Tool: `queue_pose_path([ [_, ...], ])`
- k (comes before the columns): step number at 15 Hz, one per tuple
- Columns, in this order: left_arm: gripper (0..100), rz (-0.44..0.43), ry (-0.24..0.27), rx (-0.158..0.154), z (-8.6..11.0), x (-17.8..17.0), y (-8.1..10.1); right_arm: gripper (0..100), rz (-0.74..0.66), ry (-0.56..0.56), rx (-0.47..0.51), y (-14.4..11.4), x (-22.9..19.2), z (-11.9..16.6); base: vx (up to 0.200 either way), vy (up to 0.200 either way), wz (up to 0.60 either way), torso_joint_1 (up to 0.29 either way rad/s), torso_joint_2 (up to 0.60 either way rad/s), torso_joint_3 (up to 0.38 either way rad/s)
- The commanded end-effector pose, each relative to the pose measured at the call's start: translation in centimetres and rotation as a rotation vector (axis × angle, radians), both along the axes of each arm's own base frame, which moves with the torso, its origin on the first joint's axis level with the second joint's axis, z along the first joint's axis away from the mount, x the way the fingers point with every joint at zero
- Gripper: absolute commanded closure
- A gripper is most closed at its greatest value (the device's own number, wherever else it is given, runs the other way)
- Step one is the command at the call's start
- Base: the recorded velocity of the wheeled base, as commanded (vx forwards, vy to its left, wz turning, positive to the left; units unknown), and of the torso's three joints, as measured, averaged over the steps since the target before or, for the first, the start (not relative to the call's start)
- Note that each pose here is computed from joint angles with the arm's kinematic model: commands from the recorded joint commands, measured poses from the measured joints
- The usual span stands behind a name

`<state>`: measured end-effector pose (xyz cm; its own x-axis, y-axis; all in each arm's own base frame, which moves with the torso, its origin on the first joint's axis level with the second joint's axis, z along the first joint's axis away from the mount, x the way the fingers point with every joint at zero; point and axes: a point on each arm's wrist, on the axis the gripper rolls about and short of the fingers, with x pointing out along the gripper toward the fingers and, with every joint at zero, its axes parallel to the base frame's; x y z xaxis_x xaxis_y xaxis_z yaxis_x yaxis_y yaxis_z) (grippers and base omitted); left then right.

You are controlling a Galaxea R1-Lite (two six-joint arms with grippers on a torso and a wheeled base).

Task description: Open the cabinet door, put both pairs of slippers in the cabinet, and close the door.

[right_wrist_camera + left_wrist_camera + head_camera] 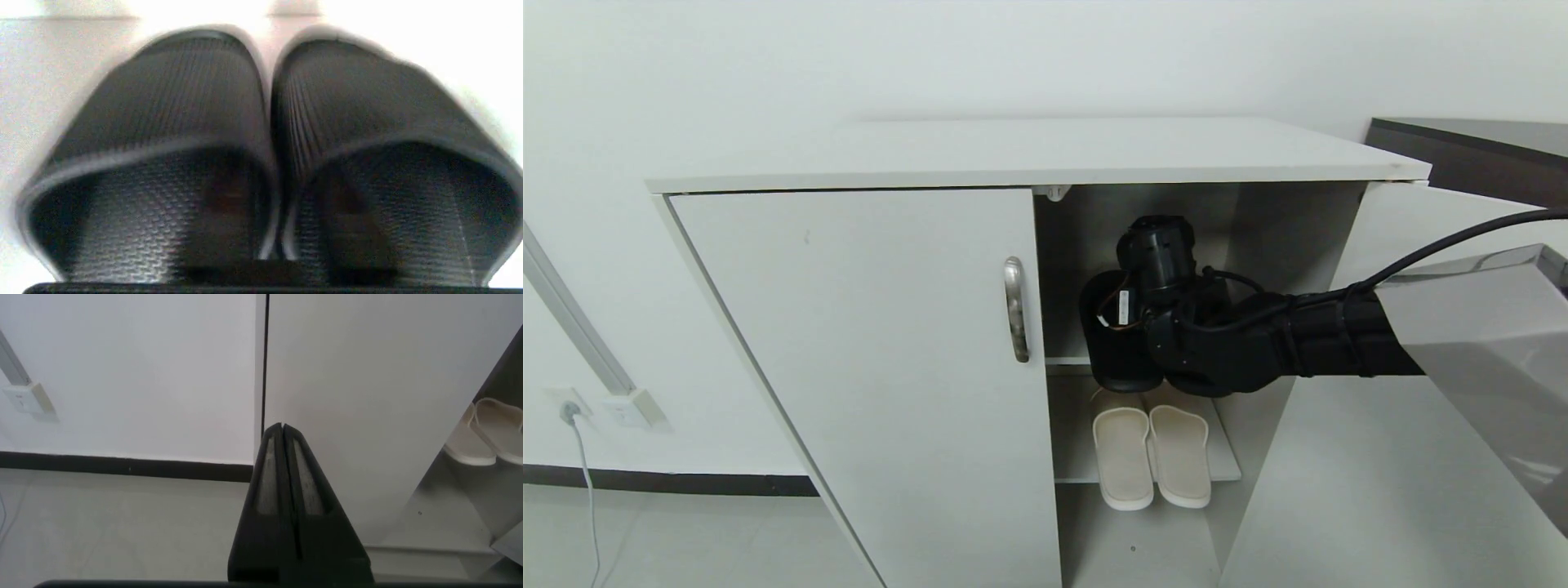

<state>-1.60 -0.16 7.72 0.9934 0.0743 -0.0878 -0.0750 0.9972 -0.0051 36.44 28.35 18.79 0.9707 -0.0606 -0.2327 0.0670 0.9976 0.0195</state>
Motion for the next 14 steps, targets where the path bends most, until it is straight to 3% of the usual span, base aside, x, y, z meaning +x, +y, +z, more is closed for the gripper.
queue_pose_path([
  [1,100,0.001,0.001,0.000,0.0,0.0,0.0,0,0.002,0.009,-0.008,-0.1,-0.3,-0.2,0.000,0.000,0.00,0.000,0.00,0.000],
  [9,100,0.001,0.001,0.000,0.0,0.0,0.0,0,0.049,-0.004,0.020,-1.1,-5.3,2.4,0.000,0.000,0.00,0.000,0.00,0.000],
  [14,100,0.001,0.001,0.000,0.0,0.0,0.0,0,0.142,0.005,0.028,-3.1,-12.2,1.9,0.000,0.000,0.00,0.000,0.00,0.000],
])
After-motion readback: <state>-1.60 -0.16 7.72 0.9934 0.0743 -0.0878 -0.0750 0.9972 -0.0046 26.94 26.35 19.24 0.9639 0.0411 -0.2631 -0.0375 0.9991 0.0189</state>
